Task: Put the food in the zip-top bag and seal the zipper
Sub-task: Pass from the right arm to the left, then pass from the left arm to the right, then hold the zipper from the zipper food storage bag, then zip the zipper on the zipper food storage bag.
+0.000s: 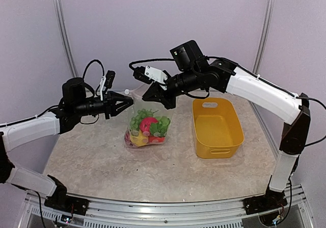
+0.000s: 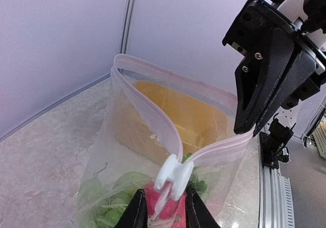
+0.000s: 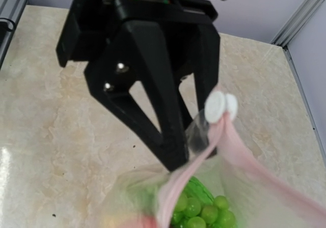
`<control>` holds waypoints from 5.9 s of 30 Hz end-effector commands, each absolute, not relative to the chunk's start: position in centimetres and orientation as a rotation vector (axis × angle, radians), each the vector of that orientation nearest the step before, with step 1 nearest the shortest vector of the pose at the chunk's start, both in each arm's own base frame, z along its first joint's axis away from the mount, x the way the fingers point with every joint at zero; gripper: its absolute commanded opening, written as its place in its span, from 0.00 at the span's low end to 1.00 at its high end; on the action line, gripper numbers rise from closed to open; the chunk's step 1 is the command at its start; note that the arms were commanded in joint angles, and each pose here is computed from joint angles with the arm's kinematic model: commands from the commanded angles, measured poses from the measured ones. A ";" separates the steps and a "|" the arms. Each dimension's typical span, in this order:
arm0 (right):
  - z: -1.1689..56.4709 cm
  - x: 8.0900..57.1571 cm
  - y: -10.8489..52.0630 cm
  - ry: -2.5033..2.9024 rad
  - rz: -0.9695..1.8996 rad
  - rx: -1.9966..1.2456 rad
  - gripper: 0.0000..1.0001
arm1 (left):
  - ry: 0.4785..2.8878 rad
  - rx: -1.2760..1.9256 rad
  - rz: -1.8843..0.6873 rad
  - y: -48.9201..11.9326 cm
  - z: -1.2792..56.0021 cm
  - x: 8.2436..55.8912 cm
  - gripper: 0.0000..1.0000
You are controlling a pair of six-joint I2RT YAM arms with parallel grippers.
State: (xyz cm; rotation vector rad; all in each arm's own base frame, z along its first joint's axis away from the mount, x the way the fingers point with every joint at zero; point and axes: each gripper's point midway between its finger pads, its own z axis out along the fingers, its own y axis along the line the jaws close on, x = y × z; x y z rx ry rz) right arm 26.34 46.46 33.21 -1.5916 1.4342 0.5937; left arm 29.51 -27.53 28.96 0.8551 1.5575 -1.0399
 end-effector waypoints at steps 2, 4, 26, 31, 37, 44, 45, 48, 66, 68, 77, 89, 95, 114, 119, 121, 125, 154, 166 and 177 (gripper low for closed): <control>34.3 26.6 46.2 1.414 0.593 -1.581 0.00 | 1.475 0.899 -1.067 -28.1 30.9 29.5 0.23; 34.3 26.5 46.2 1.414 0.594 -1.584 0.00 | 1.467 0.892 -1.059 -28.1 31.1 29.7 0.27; 33.2 28.5 45.3 1.463 0.522 -1.553 0.00 | 1.421 0.856 -1.075 -27.3 32.2 29.5 0.00; 33.4 31.6 44.3 1.508 0.395 -1.465 0.05 | 1.473 0.843 -1.065 -27.1 32.8 28.8 0.00; 35.0 30.0 45.3 1.410 0.469 -1.547 0.25 | 1.603 0.960 -1.042 -28.9 32.7 26.7 0.00; 34.8 24.2 48.0 1.300 0.713 -1.702 0.45 | 1.665 1.037 -0.966 -30.0 32.1 25.1 0.00; 34.7 23.9 48.3 1.296 0.720 -1.713 0.45 | 1.663 1.044 -0.959 -30.0 32.1 24.9 0.00; 34.3 23.5 48.8 1.283 0.732 -1.736 0.46 | 1.657 1.063 -0.939 -30.1 32.1 24.4 0.00; 34.9 23.4 49.5 1.297 0.791 -1.700 0.12 | 1.620 1.084 -0.885 -29.6 32.5 23.5 0.00; 34.6 23.5 49.7 1.308 0.792 -1.696 0.08 | 1.619 1.084 -0.886 -29.6 32.4 23.4 0.00; 35.3 23.8 49.9 1.297 0.777 -1.678 0.00 | 1.590 1.073 -0.901 -29.9 32.3 23.6 0.27; 36.0 23.6 49.5 1.292 0.779 -1.669 0.00 | 1.592 1.111 -0.912 -30.5 30.9 24.3 0.27; 36.0 23.5 49.5 1.291 0.778 -1.670 0.00 | 1.596 1.089 -0.910 -30.0 30.2 24.6 0.29; 35.1 24.3 49.7 1.323 0.746 -1.663 0.00 | 1.563 1.050 -0.953 -30.0 31.0 25.1 0.00; 34.4 25.9 49.5 1.365 0.687 -1.636 0.00 | 1.553 0.994 -0.892 -29.0 31.3 25.6 0.00; 34.1 27.3 49.0 1.395 0.650 -1.611 0.00 | 1.558 0.969 -0.855 -28.4 31.3 25.9 0.00; 33.4 29.7 47.6 1.451 0.600 -1.577 0.00 | 1.544 0.935 -0.811 -27.2 31.9 25.9 0.00; 26.8 37.0 31.4 1.783 0.390 -1.469 0.00 | 1.588 0.856 -0.777 -24.9 31.3 27.3 0.00; 30.1 40.5 32.8 1.704 0.342 -1.367 0.00 | 1.460 0.746 -0.738 -24.0 34.0 33.5 0.00; 34.3 43.2 33.6 1.579 0.324 -1.304 0.00 | 1.474 0.855 -0.860 -24.8 32.7 38.5 0.00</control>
